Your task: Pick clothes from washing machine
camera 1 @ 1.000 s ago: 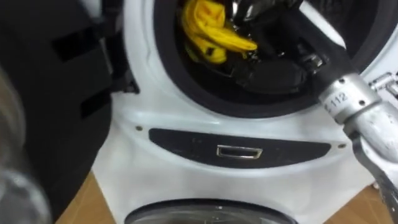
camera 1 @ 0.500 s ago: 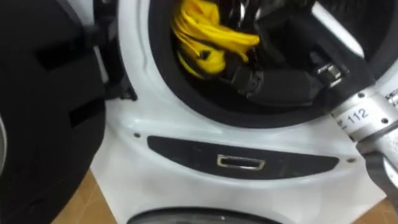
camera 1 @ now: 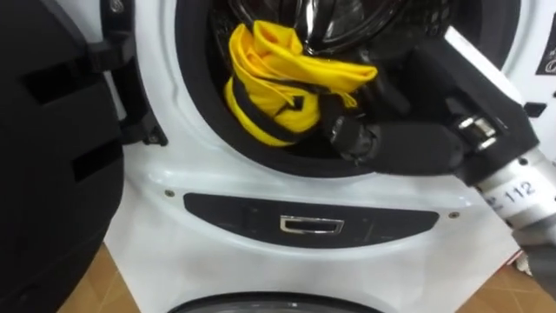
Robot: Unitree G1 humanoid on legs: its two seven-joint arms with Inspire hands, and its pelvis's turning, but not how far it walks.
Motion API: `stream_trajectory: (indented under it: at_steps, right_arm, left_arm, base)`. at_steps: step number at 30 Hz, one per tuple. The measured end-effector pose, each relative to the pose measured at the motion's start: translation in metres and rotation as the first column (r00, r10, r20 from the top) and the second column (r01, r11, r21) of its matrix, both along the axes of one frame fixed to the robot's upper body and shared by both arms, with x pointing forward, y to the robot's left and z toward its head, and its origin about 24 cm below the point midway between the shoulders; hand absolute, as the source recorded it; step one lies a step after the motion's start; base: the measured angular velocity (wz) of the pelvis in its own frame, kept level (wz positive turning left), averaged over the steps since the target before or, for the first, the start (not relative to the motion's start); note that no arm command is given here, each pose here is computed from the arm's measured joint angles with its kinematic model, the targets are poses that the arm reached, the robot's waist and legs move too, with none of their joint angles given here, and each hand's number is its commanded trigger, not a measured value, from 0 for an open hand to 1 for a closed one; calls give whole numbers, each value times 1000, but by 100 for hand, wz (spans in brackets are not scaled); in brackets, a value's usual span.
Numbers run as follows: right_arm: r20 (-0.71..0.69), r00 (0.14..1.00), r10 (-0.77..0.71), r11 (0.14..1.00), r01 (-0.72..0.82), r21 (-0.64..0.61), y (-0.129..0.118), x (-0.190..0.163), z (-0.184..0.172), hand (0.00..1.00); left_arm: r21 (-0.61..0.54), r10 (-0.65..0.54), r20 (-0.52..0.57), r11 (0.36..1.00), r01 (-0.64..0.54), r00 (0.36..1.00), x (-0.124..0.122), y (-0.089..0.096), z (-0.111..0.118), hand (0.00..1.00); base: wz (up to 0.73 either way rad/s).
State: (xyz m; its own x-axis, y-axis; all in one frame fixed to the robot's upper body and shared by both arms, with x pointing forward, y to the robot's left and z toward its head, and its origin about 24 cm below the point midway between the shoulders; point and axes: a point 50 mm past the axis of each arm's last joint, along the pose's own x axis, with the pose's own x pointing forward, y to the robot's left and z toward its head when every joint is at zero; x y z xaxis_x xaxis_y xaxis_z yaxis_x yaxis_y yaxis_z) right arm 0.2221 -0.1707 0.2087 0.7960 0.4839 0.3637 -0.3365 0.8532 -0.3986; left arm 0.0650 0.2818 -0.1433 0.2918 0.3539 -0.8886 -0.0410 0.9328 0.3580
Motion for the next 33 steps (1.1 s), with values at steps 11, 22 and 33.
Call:
stream_trajectory:
  at_steps: [11, 22, 33]
  right_arm:
    - [5, 998, 58, 998, -58, 24, -14, -15, 2, 100]
    - [-45, 982, -186, 981, 188, 51, -66, -25, -12, 100]
    - [-22, 952, -305, 950, 305, 69, -90, -36, -6, 100]
  left_arm:
    - [19, 75, 16, 997, -75, 997, -18, 8, 1, 0]
    - [52, 28, -38, 998, -26, 999, -36, 9, 1, 0]
    - [70, -17, 5, 997, 16, 1000, -14, 11, 4, 0]
  base:
    - [-7]
    - [-14]
    - [-27]
